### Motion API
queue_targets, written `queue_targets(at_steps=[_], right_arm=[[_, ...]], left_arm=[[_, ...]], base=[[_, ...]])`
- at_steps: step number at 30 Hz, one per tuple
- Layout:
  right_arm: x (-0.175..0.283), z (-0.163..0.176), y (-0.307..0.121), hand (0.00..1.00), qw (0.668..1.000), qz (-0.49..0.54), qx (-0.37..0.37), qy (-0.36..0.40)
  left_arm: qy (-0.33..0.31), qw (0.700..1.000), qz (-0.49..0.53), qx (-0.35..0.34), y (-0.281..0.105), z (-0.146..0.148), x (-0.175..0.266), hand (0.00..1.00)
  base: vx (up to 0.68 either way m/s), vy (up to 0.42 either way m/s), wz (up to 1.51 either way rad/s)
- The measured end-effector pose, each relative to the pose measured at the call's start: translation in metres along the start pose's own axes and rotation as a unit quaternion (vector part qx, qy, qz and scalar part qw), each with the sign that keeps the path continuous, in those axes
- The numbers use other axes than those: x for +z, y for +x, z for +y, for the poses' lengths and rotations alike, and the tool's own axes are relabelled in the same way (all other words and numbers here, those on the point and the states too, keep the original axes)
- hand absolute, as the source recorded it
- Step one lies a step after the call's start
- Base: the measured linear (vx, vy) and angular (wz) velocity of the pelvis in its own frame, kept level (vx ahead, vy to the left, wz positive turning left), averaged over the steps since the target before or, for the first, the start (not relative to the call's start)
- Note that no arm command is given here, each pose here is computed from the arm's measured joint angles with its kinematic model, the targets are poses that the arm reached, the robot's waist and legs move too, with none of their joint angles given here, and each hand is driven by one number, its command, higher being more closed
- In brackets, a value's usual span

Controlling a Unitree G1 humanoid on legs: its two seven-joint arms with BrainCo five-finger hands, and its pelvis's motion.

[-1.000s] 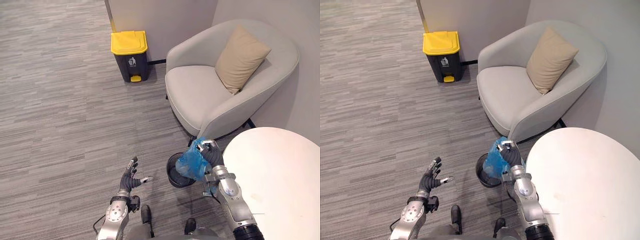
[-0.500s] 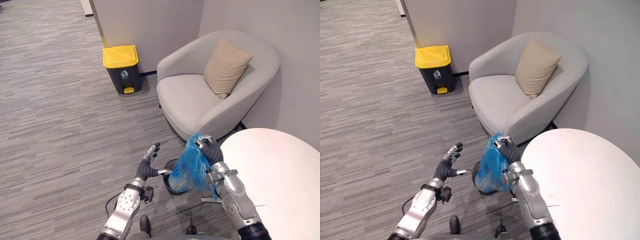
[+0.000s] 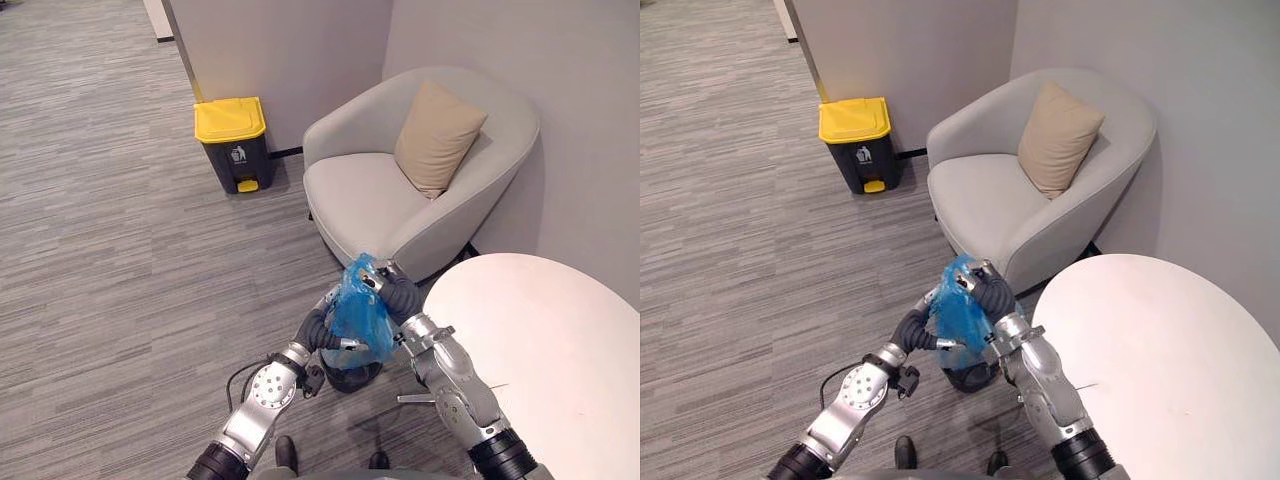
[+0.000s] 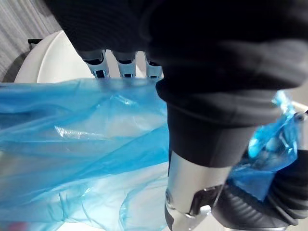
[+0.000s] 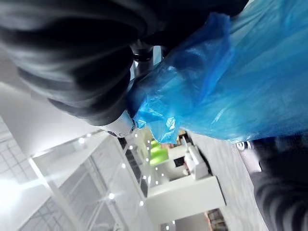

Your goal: Gather rubbish on tea table into small bin, then transfer packed bag to large trash can.

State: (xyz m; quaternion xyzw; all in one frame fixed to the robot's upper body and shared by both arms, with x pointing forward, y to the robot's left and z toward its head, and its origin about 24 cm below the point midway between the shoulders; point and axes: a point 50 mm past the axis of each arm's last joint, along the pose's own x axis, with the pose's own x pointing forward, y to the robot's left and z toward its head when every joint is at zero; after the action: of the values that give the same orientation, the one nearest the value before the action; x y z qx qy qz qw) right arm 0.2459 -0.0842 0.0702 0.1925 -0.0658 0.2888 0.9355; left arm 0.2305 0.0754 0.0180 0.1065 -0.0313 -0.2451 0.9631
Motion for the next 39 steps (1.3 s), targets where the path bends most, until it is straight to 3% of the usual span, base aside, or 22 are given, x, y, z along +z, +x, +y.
queue_targets(at_steps=[8,30,39], right_arm=[[-0.001,0.024,0.006,1.00,0.997,-0.002,0.073,0.030],[0.003,0.043,0.021,1.00,0.992,-0.009,0.121,0.035],[-0.001,0.070,0.031,1.00,0.982,0.005,0.181,0.051]], left_arm=[[0.033,0.999,0.019,-0.008,0.001,0.000,-0.009,0.00],[0.041,0.997,0.061,-0.014,-0.001,-0.006,-0.028,0.00],[0.058,0.997,0.052,0.024,0.003,-0.005,-0.024,0.00]], base=[[0.00,0.000,0.00],[0.00,0.004,-0.01],[0.00,0.000,0.00]])
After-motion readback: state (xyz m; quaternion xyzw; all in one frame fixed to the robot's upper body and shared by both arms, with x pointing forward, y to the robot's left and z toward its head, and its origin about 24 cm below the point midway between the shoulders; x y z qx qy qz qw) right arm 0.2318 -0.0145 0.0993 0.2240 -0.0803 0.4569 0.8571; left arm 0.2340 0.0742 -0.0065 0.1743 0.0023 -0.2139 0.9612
